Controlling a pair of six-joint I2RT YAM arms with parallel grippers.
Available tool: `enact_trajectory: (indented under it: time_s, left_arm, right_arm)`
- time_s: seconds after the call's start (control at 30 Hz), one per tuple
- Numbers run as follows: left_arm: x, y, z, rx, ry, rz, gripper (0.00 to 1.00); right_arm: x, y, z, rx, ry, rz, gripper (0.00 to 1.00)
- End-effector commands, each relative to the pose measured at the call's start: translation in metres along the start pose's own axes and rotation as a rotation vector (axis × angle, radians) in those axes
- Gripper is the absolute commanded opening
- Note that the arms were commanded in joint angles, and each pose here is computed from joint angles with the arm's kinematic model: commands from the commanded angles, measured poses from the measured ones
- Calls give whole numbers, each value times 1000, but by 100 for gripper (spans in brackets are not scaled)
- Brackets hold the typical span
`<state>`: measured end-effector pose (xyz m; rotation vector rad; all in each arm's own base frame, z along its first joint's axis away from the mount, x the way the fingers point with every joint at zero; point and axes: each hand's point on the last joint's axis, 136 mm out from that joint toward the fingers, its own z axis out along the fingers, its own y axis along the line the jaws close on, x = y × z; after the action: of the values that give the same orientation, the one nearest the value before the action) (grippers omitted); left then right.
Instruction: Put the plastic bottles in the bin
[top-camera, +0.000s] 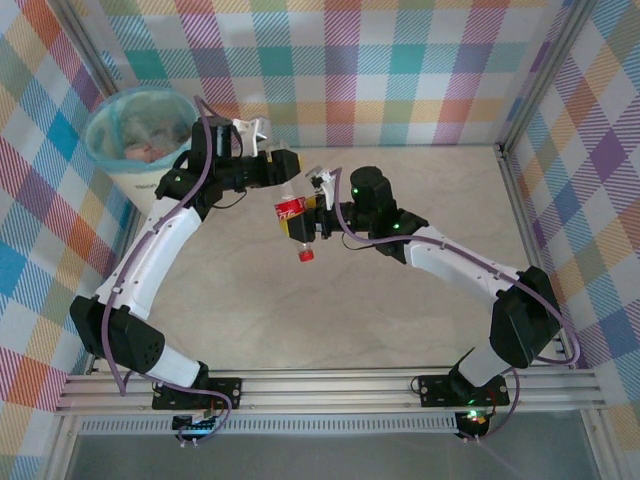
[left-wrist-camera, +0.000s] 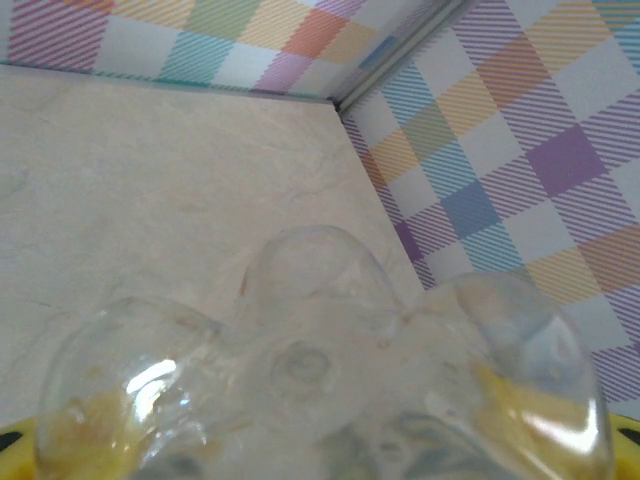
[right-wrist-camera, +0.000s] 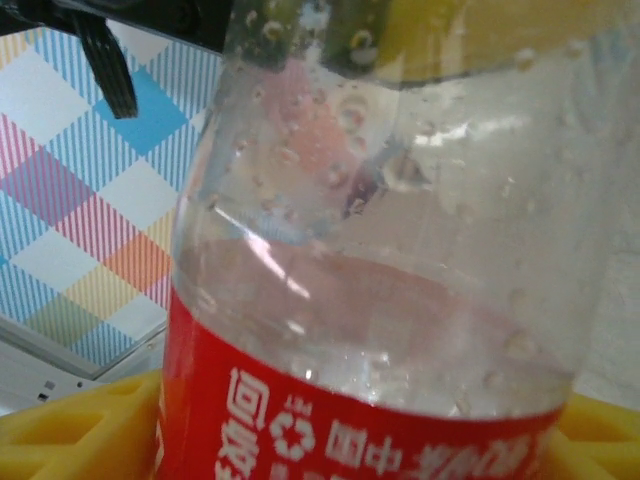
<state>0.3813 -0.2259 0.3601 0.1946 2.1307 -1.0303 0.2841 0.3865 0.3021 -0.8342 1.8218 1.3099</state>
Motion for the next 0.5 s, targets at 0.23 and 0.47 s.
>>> enact_trajectory:
  time_s: [0.23,0.47]
  left_arm:
    - [-78,-9,-99,-289,-362,120,54]
    - [-148,26,-198,-625,-611,183,54]
  right_arm:
    - [-29,4,-47,222,-78,-71,100]
    - [-11,-2,-68,300,-79,-207,100]
